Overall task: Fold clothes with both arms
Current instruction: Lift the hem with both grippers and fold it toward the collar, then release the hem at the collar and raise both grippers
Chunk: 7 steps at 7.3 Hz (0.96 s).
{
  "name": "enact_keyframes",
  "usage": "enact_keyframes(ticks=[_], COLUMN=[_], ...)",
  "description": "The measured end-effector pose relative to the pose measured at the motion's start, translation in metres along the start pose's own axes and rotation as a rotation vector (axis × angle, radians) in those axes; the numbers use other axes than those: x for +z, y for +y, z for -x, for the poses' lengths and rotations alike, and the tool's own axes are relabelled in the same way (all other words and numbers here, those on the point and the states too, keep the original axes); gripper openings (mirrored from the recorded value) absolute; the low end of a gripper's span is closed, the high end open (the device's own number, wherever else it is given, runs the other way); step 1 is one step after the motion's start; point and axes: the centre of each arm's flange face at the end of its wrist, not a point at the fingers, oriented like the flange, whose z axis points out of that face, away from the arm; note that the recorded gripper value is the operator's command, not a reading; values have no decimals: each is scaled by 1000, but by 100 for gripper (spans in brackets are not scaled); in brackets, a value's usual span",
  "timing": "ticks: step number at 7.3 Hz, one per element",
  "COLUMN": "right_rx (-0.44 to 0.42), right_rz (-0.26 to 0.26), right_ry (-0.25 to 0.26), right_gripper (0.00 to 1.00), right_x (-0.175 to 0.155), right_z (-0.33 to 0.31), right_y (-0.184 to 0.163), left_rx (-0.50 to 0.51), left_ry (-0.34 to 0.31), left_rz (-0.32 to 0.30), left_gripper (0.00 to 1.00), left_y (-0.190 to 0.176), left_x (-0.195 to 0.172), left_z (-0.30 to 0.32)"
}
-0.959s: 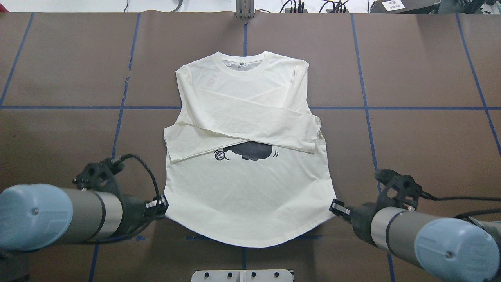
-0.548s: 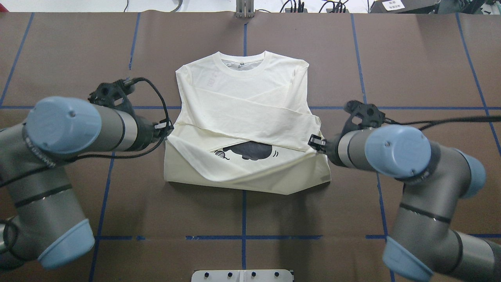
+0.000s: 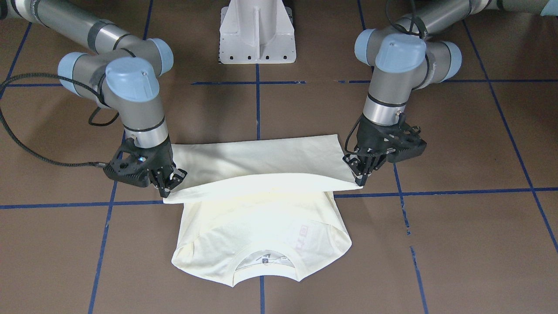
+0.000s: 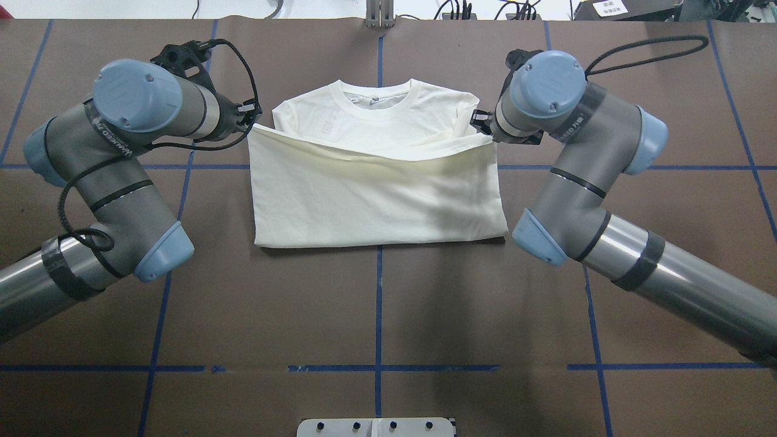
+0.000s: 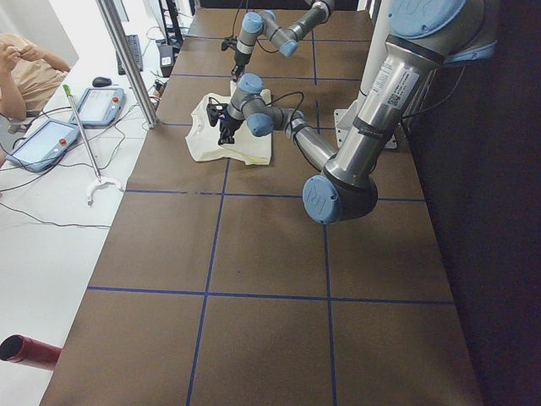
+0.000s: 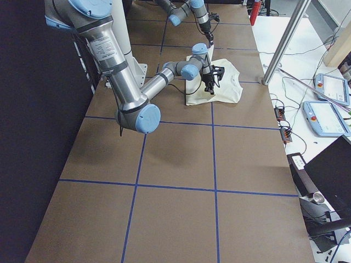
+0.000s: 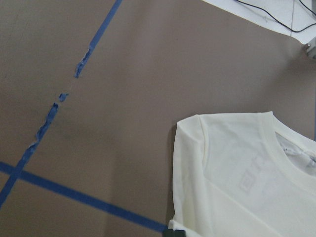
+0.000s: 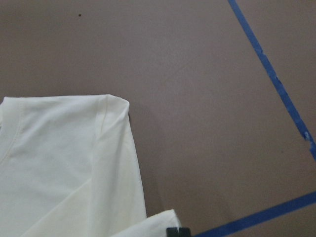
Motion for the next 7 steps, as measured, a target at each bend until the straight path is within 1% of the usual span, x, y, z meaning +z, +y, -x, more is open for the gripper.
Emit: enact_keyframes(ticks=[1, 3, 4, 6, 7], right_rx=[3, 6, 8, 11, 9], right_rz=[-7, -22, -27, -34, -33], right_ry=[24, 31, 35, 42, 42], right_gripper=[0, 0, 0, 0, 0], right_x=[19, 48, 54, 57, 57], right_z=[13, 21, 27, 36, 40], right_y=[-20, -41, -49, -63, -63], left_rx=[-5, -7, -7, 10, 23], left_ry=[2, 13, 18, 16, 10], left_rz=[-21, -62, -69, -79, -80], left_gripper=[0, 0, 0, 0, 11], left_y=[-12, -25, -28, -35, -36], left_x=[19, 57, 70, 79, 81], left_z=[0, 4, 10, 17, 20])
